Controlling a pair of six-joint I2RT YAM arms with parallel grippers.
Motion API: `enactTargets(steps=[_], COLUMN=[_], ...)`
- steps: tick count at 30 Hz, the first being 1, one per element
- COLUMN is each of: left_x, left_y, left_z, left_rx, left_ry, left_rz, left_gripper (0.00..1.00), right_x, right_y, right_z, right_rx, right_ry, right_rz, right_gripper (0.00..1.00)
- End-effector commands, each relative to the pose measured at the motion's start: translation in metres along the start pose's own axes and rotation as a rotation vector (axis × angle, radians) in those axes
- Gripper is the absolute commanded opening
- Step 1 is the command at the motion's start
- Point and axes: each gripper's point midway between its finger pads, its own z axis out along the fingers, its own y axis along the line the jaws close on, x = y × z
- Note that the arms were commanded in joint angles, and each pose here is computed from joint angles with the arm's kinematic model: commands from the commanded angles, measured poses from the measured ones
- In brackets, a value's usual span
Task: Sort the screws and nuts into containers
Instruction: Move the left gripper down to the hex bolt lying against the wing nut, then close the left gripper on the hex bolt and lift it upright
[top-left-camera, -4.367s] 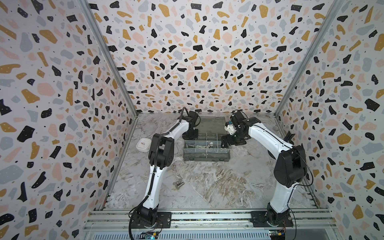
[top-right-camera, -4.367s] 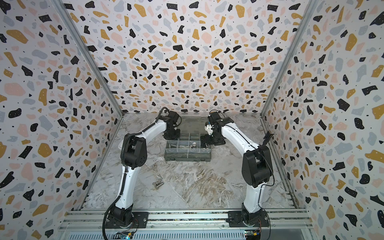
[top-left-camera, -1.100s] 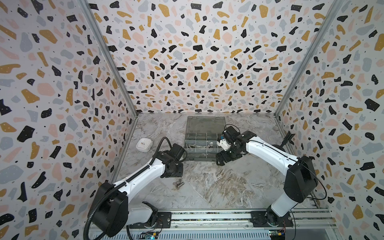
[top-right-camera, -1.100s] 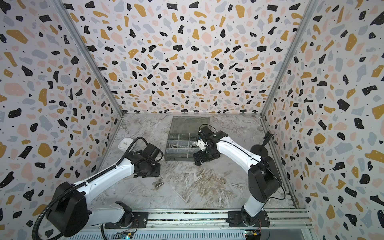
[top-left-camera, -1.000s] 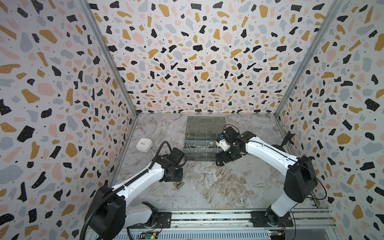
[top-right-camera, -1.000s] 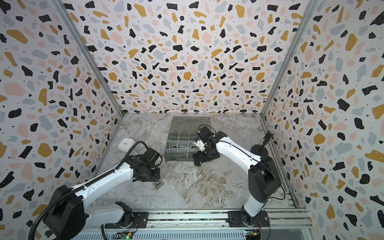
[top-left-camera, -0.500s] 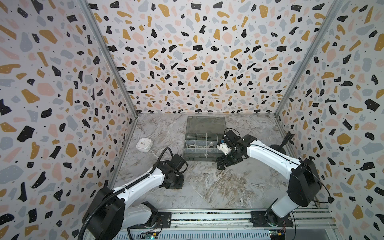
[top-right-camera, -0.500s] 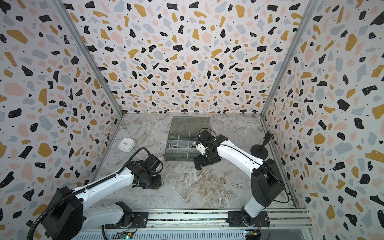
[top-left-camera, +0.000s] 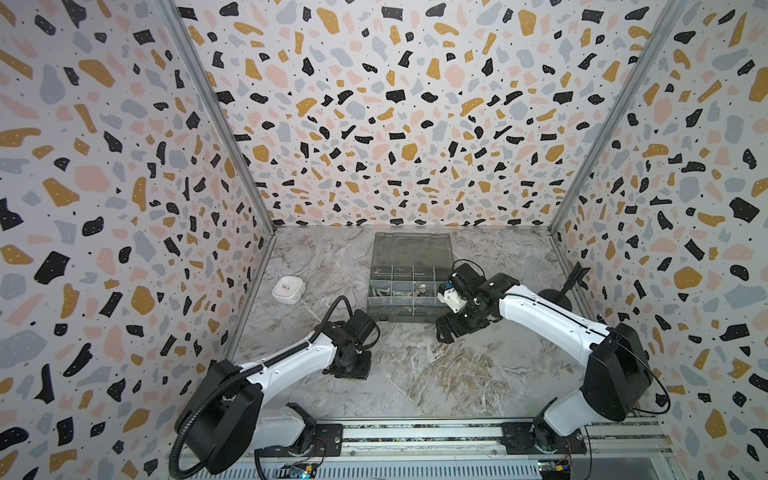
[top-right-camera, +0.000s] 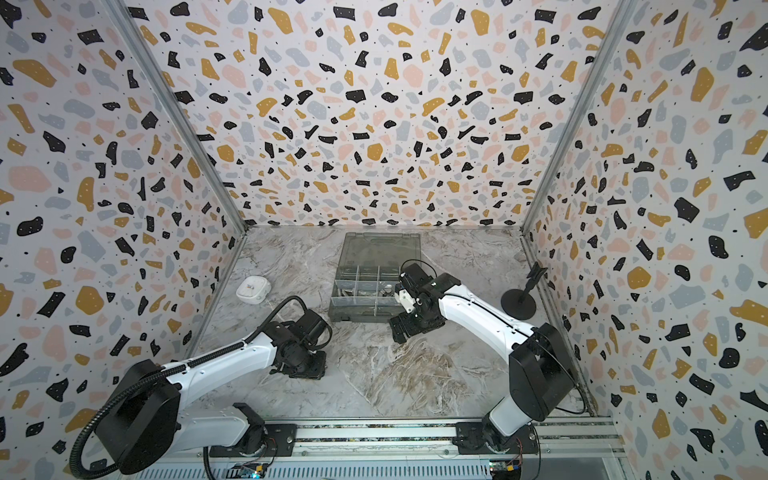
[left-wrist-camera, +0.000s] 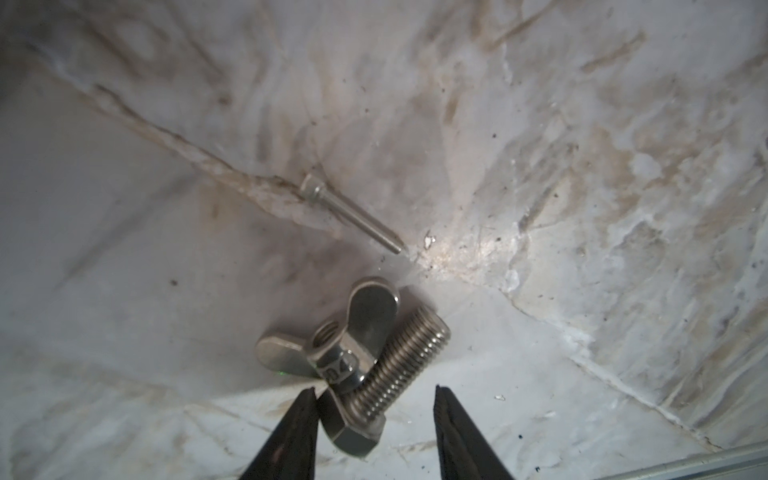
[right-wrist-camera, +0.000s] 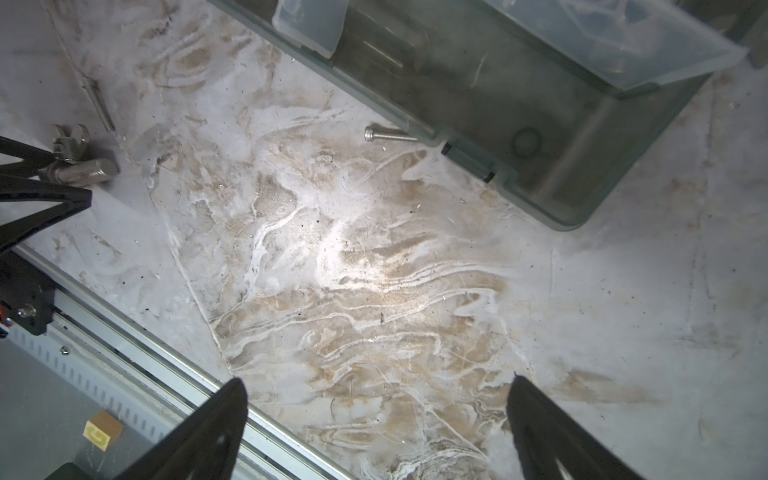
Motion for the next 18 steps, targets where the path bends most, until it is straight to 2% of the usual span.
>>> enactTargets(steps=[1,18], left_x=[0.003,-0.011], left_y=[-0.004,-0.021], left_z=[0.004,0.011], left_rx=[0.007,0.001], left_ry=[0.017,0.031], left_rz=[0.011,0.066], left_gripper=[0.46,0.43], right_x=[0.002,0.007], right_y=[0.001,-0.005], right_z=[-0.010,-0.010], right_rx=[0.008,0.026], right_ry=[-0.026,-0.026], right_rz=[0.003,0.007], right_gripper=[0.98,0.99])
